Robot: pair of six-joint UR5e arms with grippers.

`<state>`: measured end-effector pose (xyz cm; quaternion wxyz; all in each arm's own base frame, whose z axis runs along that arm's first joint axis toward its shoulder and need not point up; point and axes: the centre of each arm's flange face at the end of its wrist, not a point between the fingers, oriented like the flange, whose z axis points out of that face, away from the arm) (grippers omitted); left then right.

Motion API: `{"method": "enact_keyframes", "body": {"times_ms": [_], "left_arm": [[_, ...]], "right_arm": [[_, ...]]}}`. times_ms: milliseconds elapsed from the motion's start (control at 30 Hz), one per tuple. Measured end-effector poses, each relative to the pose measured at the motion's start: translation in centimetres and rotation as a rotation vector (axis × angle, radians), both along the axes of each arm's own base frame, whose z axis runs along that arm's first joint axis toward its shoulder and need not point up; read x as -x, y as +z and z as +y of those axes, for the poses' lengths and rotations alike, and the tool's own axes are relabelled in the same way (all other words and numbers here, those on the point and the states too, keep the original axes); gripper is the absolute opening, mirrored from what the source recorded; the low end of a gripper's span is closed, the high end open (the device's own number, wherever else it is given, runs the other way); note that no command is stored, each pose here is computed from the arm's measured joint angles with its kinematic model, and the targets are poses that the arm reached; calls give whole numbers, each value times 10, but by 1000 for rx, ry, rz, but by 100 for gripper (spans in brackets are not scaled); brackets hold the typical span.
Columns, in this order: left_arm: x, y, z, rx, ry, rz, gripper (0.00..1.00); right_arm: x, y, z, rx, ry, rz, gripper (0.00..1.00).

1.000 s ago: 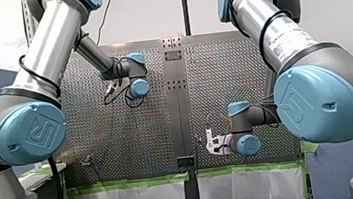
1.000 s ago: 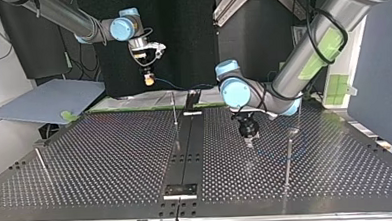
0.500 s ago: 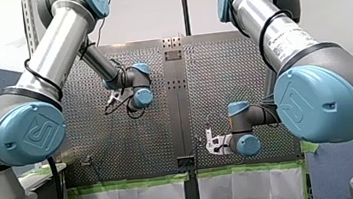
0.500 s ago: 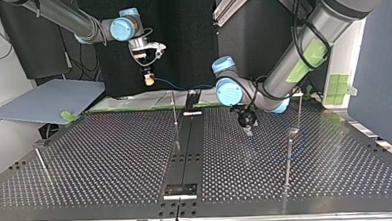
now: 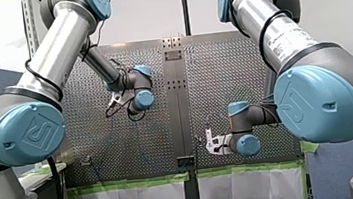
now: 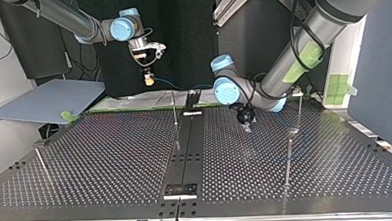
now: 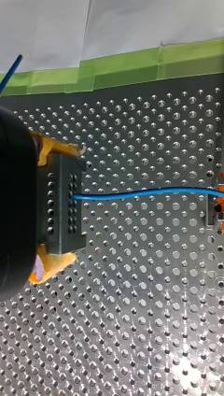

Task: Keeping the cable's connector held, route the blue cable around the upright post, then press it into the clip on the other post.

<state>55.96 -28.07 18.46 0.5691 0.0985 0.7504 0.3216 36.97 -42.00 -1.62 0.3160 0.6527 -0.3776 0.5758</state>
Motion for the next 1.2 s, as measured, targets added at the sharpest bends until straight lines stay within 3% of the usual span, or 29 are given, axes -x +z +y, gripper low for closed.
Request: {"method": "enact_keyframes", "body": {"times_ms": [733,1067,1200], "left_arm": [[0,-102,4,-42,6,127,100],[3,-119,5,-54,12,156,100],[7,-136,6,-62,13,190,100]], "right_arm": [[0,0,0,1,0,2,0],[0,0,-1,3,0,0,0],[0,0,-1,4,0,-1,0]]}}
